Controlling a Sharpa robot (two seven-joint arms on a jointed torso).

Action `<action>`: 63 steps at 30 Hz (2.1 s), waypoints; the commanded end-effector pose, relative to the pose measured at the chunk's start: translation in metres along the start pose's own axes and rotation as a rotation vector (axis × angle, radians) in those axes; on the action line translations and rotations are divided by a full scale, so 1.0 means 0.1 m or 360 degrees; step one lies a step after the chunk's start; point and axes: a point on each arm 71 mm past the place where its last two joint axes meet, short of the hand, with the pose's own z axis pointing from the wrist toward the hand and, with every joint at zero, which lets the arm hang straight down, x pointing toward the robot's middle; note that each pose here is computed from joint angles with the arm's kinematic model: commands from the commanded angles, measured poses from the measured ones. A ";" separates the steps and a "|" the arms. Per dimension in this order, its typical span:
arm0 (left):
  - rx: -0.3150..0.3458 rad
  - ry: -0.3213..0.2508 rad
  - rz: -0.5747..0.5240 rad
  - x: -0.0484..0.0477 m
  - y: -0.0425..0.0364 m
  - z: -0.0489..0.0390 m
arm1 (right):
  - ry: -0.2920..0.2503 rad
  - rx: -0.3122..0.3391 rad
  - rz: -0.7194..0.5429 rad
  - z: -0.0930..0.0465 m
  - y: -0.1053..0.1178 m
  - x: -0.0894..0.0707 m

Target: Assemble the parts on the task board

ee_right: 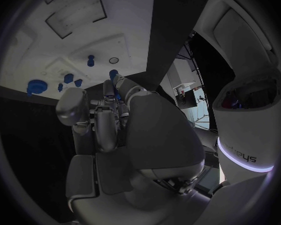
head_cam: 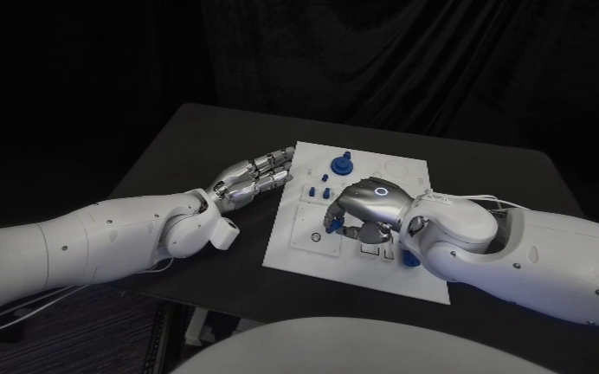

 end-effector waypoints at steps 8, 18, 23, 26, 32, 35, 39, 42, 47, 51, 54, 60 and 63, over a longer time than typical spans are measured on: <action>0.0065 -0.0041 0.0016 0.010 0.004 0.012 | 0.0078 -0.0029 -0.0101 0.21 0.07 0.18; 0.0044 -0.0020 -0.0012 0.054 0.074 0.011 | 0.0101 -0.0066 -0.0191 0.35 0.14 0.21; 0.0038 -0.0015 -0.0019 0.067 0.093 0.011 | 0.0129 -0.0070 -0.0231 0.39 0.16 0.23; 0.0036 -0.0014 -0.0021 0.071 0.099 0.012 | 0.0154 -0.0069 -0.0253 0.40 0.17 0.24; 0.0037 -0.0015 -0.0020 0.074 0.103 0.015 | 0.0197 -0.0052 -0.0282 0.41 0.16 0.26; 0.0036 -0.0016 -0.0020 0.074 0.106 0.017 | 0.0212 -0.0042 -0.0288 0.41 0.15 0.26; 0.0034 -0.0013 -0.0022 0.075 0.112 0.021 | 0.0213 -0.0040 -0.0297 0.41 0.16 0.26; 0.0032 -0.0010 -0.0025 0.079 0.118 0.024 | 0.0208 -0.0040 -0.0310 0.41 0.16 0.26; 0.0027 -0.0006 -0.0028 0.081 0.127 0.026 | 0.0204 -0.0034 -0.0320 0.40 0.15 0.26; 0.0023 -0.0003 -0.0031 0.083 0.133 0.027 | 0.0202 -0.0032 -0.0323 0.40 0.14 0.26; 0.0021 0.0000 -0.0033 0.087 0.138 0.030 | 0.0201 -0.0030 -0.0324 0.41 0.14 0.26; 0.0018 0.0006 -0.0038 0.097 0.146 0.038 | 0.0207 -0.0026 -0.0327 0.42 0.13 0.27; 0.0015 0.0009 -0.0041 0.100 0.150 0.038 | 0.0218 -0.0027 -0.0324 0.42 0.13 0.29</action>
